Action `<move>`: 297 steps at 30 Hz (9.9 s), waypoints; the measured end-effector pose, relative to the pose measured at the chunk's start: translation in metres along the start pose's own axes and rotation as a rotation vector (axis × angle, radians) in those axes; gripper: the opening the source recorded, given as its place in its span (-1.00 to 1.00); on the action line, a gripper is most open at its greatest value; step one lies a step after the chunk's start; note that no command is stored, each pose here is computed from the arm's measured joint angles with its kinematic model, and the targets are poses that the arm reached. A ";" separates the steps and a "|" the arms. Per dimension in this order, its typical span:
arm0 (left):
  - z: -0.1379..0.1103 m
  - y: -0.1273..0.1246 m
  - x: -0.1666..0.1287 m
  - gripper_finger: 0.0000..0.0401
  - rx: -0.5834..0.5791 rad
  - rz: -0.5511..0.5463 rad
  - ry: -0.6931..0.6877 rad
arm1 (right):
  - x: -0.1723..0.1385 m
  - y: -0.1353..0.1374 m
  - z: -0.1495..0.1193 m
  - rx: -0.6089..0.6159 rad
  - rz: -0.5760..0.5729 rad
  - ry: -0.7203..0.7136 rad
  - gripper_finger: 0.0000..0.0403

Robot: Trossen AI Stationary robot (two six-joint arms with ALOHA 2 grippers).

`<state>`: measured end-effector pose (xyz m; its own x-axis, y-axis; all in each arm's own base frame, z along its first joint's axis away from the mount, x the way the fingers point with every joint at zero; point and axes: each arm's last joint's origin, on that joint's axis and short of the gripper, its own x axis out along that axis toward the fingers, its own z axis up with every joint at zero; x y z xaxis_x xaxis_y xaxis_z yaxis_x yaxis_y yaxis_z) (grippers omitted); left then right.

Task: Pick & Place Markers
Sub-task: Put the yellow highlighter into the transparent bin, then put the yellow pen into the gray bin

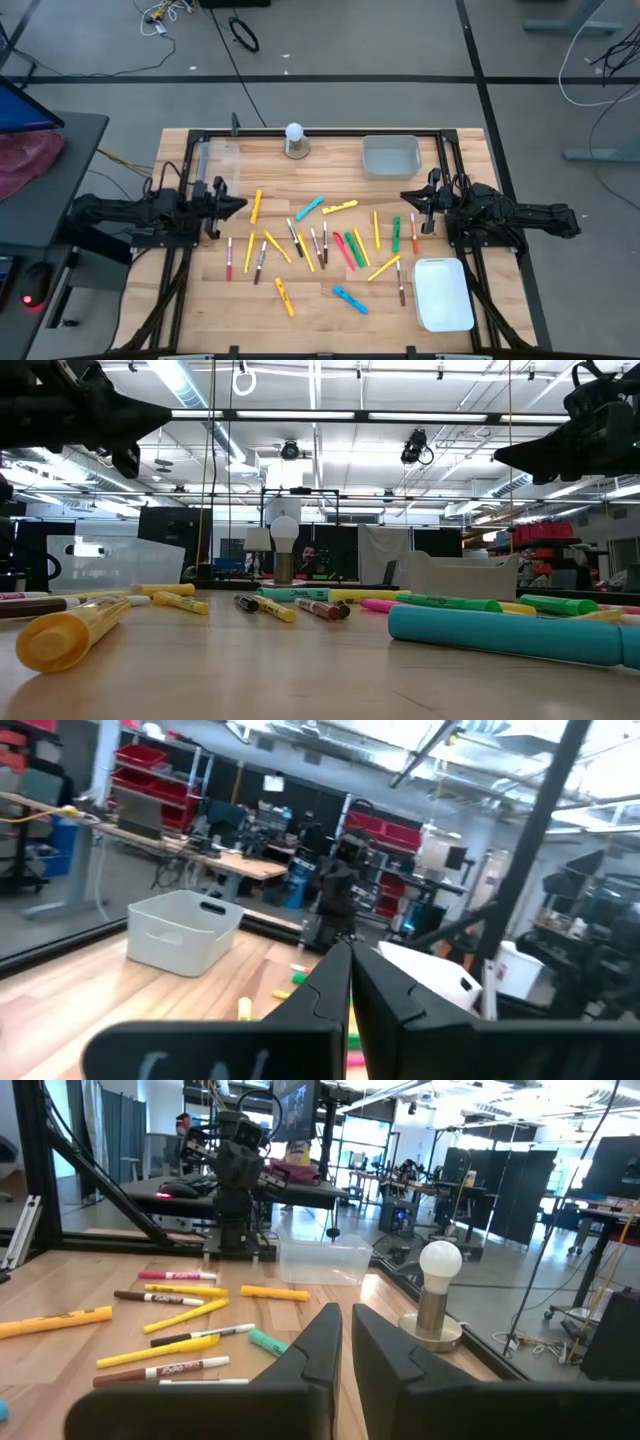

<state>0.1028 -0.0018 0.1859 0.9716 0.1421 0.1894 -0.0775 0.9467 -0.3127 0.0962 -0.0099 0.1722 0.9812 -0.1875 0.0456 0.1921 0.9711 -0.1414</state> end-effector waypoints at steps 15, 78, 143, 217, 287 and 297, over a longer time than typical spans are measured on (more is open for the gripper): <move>-0.005 -0.039 0.068 -0.91 0.080 0.242 0.408 | 0.000 0.000 0.000 0.000 0.000 0.000 -0.84; -0.072 0.003 0.123 -0.60 -0.110 1.080 0.709 | 0.000 0.000 0.000 0.000 0.000 0.000 -0.84; -0.010 0.138 0.036 -0.27 -0.248 1.497 0.920 | 0.000 0.000 0.000 0.001 0.000 -0.002 -0.84; -0.036 -0.026 0.124 -0.12 0.229 0.238 0.228 | 0.026 0.020 0.003 0.668 0.054 0.027 -0.91; -0.036 -0.014 0.125 -0.12 0.231 0.292 0.253 | 0.128 0.004 0.091 0.195 -0.428 1.223 -0.85; -0.037 -0.014 0.125 -0.12 0.219 0.294 0.253 | 0.139 -0.085 0.062 -0.168 -0.242 1.559 -0.85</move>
<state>0.2338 -0.0079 0.1800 0.9232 0.3652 -0.1200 -0.3780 0.9193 -0.1098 0.2156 -0.1094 0.2517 -0.0367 -0.3926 -0.9190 0.2357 0.8902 -0.3897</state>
